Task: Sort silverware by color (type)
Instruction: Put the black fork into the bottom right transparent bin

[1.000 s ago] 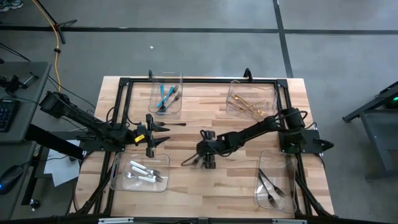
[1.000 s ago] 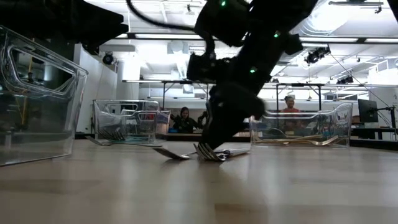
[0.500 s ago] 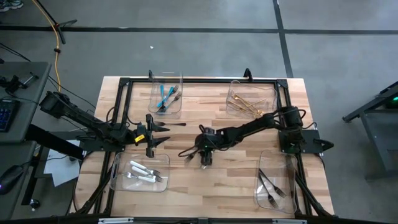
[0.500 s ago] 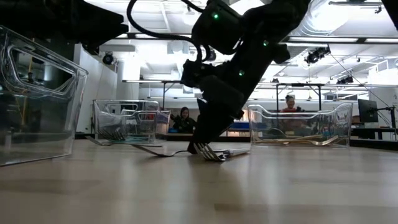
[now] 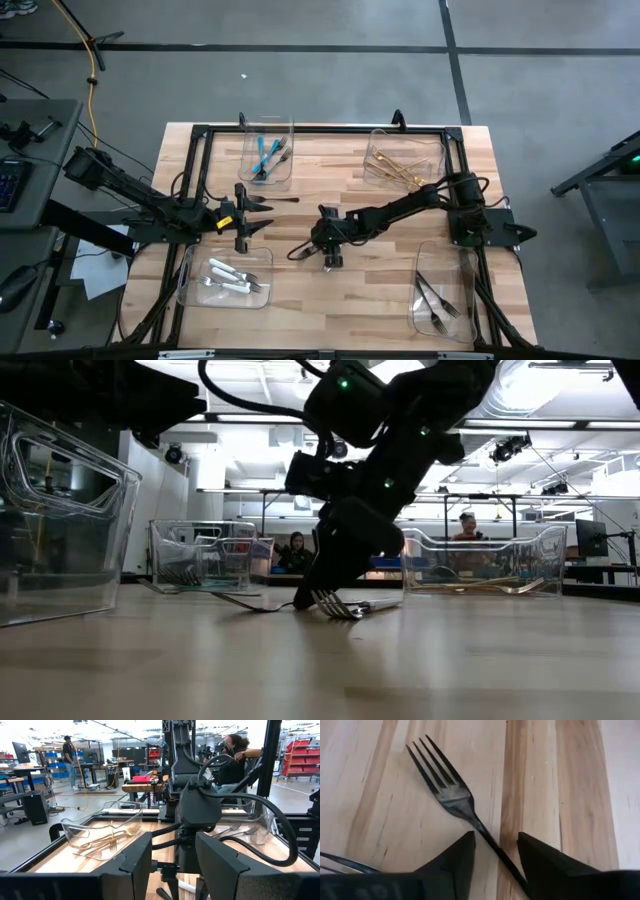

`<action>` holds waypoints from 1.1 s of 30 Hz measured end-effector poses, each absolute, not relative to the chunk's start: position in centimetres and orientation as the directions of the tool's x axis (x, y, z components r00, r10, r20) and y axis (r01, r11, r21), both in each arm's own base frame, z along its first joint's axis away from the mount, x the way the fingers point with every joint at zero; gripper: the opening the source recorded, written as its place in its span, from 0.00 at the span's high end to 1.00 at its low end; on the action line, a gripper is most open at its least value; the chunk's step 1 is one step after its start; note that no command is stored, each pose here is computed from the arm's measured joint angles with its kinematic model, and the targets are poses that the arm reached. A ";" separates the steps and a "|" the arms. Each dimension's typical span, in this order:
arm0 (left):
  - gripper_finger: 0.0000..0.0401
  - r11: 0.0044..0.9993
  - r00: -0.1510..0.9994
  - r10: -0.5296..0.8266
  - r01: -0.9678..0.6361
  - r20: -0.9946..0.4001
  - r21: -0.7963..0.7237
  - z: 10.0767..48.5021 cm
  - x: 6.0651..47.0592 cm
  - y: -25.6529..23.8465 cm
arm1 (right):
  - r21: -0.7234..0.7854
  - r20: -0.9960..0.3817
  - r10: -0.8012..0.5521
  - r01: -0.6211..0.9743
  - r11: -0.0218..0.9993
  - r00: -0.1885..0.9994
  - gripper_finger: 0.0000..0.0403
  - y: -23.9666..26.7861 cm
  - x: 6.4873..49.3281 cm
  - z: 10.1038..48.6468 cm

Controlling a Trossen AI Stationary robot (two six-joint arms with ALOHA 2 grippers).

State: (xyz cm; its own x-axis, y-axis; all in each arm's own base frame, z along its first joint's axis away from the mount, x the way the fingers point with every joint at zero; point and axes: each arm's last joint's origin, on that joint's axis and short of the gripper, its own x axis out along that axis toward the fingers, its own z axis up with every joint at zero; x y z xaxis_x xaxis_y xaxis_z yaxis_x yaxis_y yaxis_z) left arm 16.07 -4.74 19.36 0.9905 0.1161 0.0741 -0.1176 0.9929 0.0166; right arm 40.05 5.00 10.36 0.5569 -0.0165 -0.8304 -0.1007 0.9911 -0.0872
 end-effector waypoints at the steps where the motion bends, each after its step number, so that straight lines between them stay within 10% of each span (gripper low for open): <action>1: 0.64 0.993 0.990 0.116 -0.117 0.074 0.016 19.4 16.1 -4.7 | -0.088 -0.831 -0.017 -0.101 0.991 0.556 0.67 5.0 40.0 10.3; 9: 0.64 0.993 0.990 0.116 -0.117 0.074 0.017 19.4 16.1 -4.7 | -0.072 -0.840 0.005 -0.119 0.990 0.542 0.98 5.0 39.9 10.2; 33: 0.64 0.993 0.991 0.116 -0.117 0.070 0.018 19.3 16.1 -4.7 | -0.162 -0.780 -0.041 -0.139 0.977 0.624 1.00 5.4 39.7 13.3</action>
